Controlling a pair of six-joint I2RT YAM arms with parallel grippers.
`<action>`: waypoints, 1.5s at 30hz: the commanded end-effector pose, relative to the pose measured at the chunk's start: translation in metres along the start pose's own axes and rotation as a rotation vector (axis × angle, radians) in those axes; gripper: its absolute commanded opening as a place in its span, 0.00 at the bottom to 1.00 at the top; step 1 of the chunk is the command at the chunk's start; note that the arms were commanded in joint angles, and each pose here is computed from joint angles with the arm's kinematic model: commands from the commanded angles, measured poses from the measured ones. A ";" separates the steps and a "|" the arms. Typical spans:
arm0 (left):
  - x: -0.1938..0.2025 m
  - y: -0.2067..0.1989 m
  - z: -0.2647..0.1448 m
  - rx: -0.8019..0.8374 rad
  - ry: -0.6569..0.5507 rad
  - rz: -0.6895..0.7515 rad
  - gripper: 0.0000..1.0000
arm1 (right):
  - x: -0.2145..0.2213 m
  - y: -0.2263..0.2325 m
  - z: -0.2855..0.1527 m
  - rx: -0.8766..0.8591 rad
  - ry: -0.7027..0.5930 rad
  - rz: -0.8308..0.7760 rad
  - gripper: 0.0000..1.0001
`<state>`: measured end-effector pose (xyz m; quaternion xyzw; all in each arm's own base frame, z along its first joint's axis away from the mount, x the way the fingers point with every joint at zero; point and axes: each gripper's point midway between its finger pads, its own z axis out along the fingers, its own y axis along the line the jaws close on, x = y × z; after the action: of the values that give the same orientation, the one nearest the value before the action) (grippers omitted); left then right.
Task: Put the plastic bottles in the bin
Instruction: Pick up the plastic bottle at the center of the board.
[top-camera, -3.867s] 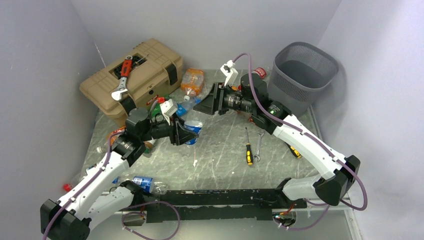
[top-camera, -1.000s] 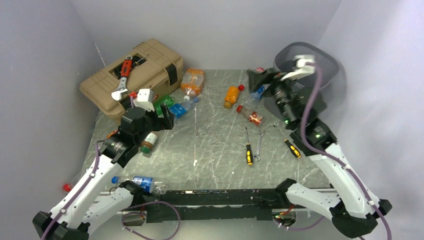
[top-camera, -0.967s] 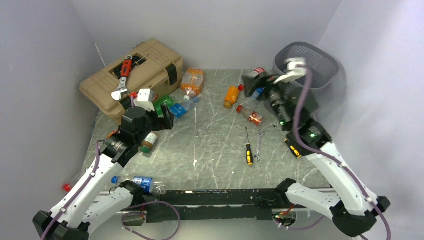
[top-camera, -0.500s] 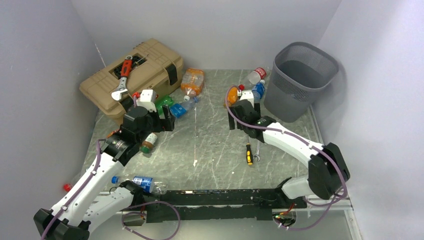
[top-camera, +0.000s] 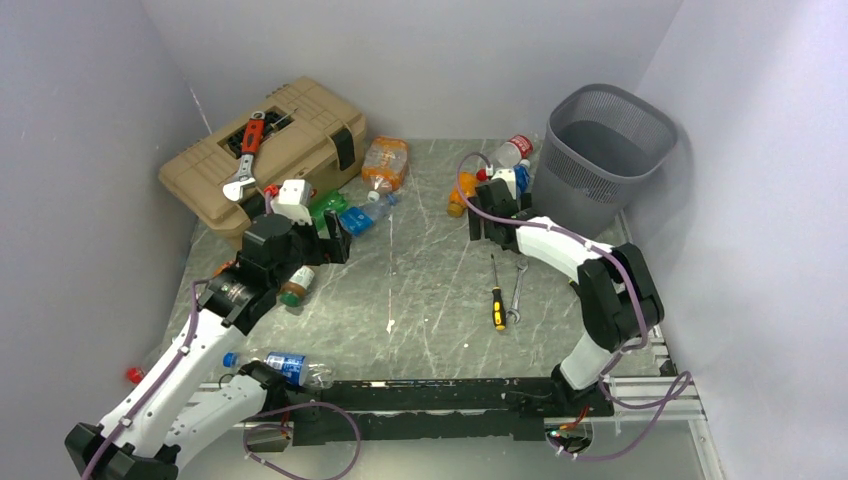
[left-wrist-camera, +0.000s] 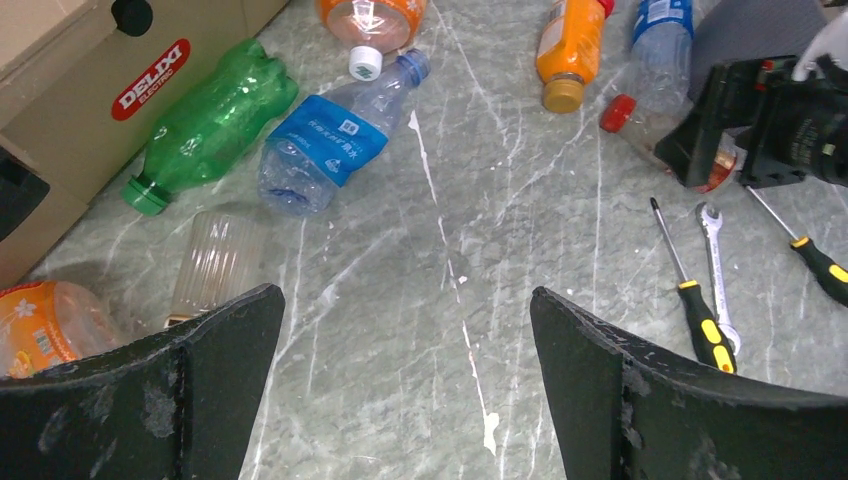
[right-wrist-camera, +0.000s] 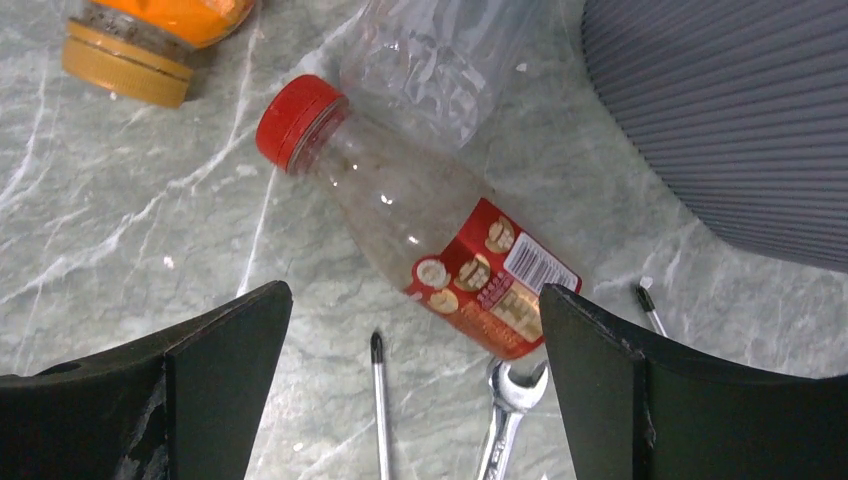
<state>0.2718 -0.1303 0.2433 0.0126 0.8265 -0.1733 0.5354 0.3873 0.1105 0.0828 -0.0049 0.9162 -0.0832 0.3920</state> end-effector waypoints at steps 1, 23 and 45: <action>-0.022 -0.015 -0.006 0.073 -0.072 -0.002 1.00 | -0.019 -0.001 0.015 -0.001 -0.033 0.018 1.00; -0.018 -0.024 -0.002 0.118 -0.044 0.003 0.99 | 0.029 0.037 0.027 -0.188 0.109 0.045 0.71; -0.015 -0.025 -0.001 0.127 -0.034 0.007 0.99 | 0.052 0.063 0.009 -0.259 0.202 0.012 0.63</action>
<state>0.2681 -0.1472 0.2453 0.0390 0.8231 -0.2117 0.5255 0.3632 0.1641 0.0290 -0.0458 0.9532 0.0278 0.2977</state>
